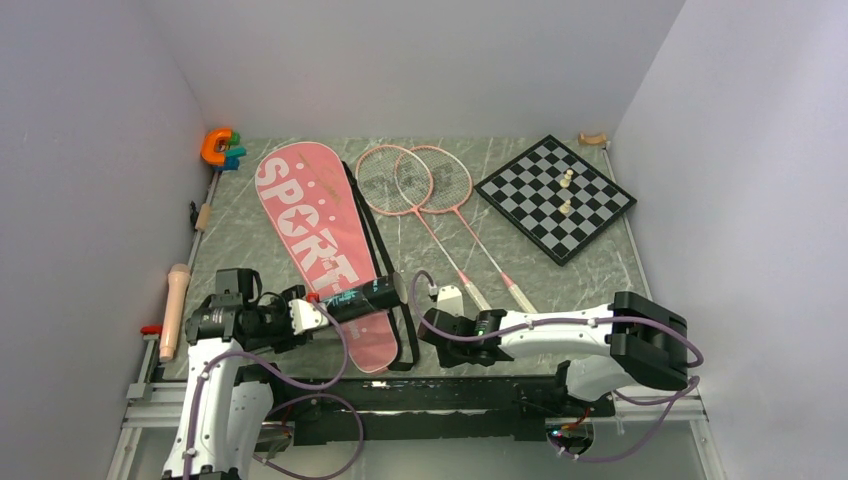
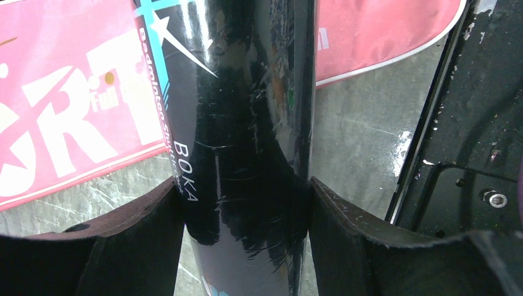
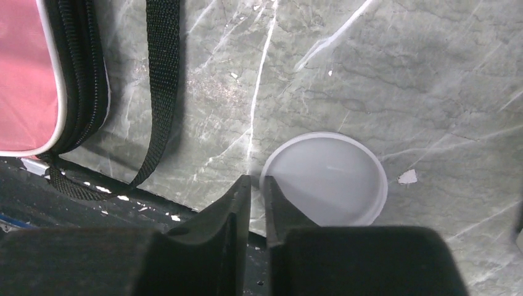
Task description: Pack up the badminton gear
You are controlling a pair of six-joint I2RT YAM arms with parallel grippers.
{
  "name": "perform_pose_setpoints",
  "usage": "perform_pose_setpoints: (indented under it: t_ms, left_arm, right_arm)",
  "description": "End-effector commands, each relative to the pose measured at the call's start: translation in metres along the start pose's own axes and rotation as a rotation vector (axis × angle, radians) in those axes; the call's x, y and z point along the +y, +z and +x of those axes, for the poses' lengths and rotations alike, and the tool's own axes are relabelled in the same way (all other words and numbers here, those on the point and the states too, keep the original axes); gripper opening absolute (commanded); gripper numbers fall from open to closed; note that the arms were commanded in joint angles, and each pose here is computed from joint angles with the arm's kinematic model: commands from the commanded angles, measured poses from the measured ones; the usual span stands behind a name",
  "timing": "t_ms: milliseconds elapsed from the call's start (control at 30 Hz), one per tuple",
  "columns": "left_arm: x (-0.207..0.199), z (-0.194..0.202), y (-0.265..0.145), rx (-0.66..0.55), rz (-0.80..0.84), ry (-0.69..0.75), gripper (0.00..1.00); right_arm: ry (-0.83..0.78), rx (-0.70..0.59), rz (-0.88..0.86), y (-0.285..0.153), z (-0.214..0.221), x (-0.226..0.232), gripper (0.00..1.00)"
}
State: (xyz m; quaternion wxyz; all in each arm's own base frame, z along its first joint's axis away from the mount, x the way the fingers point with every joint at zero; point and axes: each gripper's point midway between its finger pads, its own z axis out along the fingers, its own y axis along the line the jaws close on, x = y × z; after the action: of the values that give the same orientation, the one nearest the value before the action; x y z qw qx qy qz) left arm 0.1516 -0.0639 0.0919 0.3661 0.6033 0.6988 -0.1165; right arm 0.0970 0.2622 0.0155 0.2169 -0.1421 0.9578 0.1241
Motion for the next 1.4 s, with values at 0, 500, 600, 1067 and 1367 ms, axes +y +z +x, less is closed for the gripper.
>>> perform_pose_setpoints:
  t_ms: [0,500,600,1067,1367]
  left_arm:
    - [0.008,-0.015,0.002,-0.078,-0.014,0.055,0.0]
    - [-0.002,-0.059,-0.007,-0.26,0.12,0.066,0.0]
    - [-0.003,-0.065,-0.01,-0.286,0.131,0.087,0.0]
    - [-0.005,-0.076,-0.015,-0.322,0.135,0.091,0.0]
    - [-0.009,-0.078,-0.017,-0.334,0.139,0.094,0.0]
  right_arm:
    - [-0.006,-0.025,0.022,-0.007,-0.008,-0.003,0.11]
    - [0.009,-0.52,-0.537,-0.194,-0.148,0.02,0.0]
    - [-0.08,-0.534,-0.594,-0.21,-0.157,0.036,0.0]
    - [-0.229,-0.571,-0.92,-0.251,-0.166,0.094,0.0]
    - [-0.208,-0.515,-0.972,-0.239,-0.159,0.102,0.0]
